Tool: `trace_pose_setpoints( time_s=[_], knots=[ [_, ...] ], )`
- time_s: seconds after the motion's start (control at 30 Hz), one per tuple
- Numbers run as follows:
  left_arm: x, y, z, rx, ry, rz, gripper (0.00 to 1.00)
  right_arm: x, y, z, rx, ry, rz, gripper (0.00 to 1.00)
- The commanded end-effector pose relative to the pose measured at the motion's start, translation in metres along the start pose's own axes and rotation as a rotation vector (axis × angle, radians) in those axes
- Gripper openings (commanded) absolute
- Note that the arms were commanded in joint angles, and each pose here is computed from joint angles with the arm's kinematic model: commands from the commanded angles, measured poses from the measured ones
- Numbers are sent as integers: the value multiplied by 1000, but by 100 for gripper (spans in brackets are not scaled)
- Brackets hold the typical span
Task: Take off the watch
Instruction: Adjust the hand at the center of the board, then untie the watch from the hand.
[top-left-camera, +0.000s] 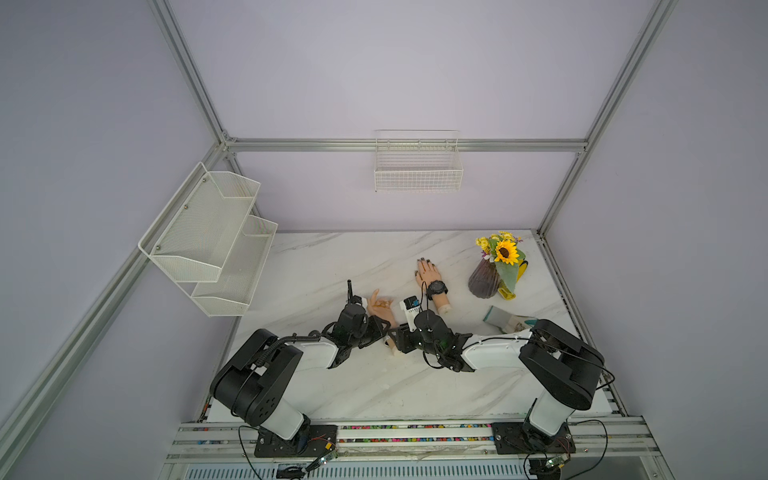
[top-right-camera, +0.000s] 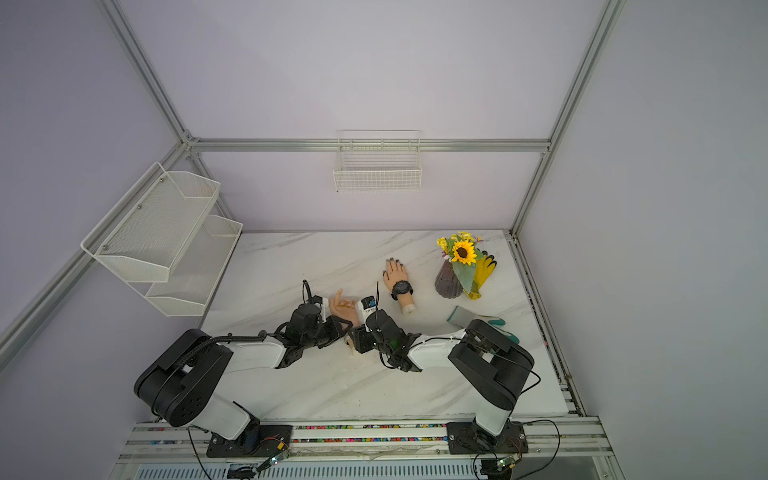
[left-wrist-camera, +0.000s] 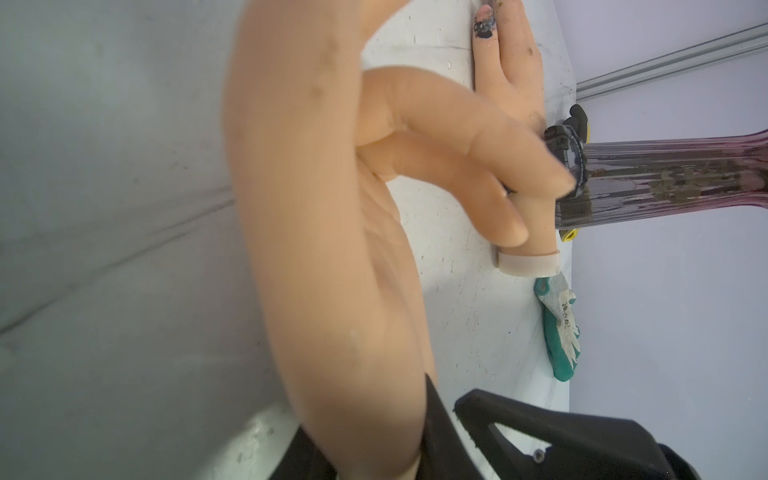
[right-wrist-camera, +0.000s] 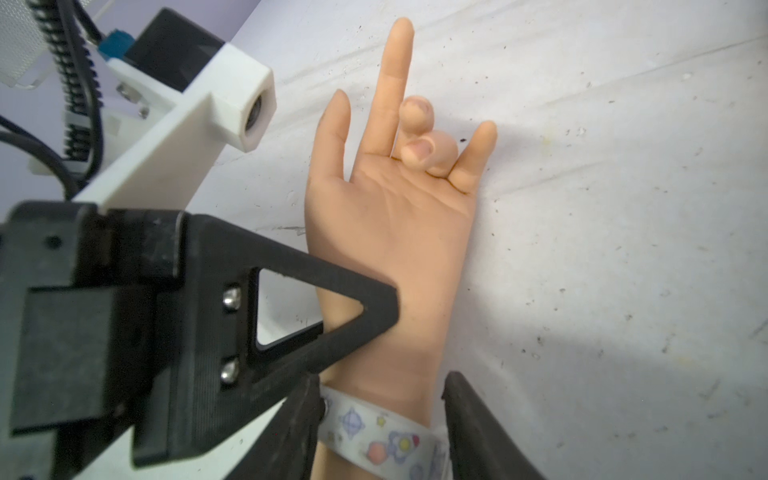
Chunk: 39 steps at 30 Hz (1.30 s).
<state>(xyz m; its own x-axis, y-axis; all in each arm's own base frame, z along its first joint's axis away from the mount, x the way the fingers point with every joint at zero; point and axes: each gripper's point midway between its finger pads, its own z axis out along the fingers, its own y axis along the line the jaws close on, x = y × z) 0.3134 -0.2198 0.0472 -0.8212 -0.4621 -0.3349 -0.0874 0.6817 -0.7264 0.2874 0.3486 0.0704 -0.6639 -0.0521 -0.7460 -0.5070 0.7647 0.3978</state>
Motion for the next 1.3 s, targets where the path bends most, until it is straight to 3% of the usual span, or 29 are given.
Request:
trace_pose_setpoints(
  time_s=[0.0, 0.07, 0.23, 0.37, 0.43, 0.57, 0.73, 0.9, 1.27],
  knots=[
    [-6, 5, -1, -7, -18, -29, 61, 30, -6, 6, 13, 102, -10, 51],
    [-11, 11, -6, -12, -43, -58, 76, 32, -7, 6, 16, 102, -3, 51],
    [-15, 21, -6, -25, -44, -100, 78, 33, -8, 2, 16, 94, 0, 50],
    [-14, 27, -1, -10, -35, -143, 64, 32, -8, 1, 17, 92, -5, 50],
    [-16, 30, 0, 0, -42, -163, 50, 30, -7, -2, 14, 87, -10, 50],
    [-21, 29, 0, 17, -55, -171, 30, 23, 1, -8, -19, 66, -35, 51],
    [-24, 27, -2, 17, -61, -156, 13, -1, 11, -19, -25, 8, -51, 63],
    [-23, 27, -4, 3, -52, -141, 11, -23, 17, -26, -21, -55, -29, 64],
    [-25, 27, -8, -12, -59, -131, 11, -4, 9, 6, 33, 50, -24, 66]
  ],
)
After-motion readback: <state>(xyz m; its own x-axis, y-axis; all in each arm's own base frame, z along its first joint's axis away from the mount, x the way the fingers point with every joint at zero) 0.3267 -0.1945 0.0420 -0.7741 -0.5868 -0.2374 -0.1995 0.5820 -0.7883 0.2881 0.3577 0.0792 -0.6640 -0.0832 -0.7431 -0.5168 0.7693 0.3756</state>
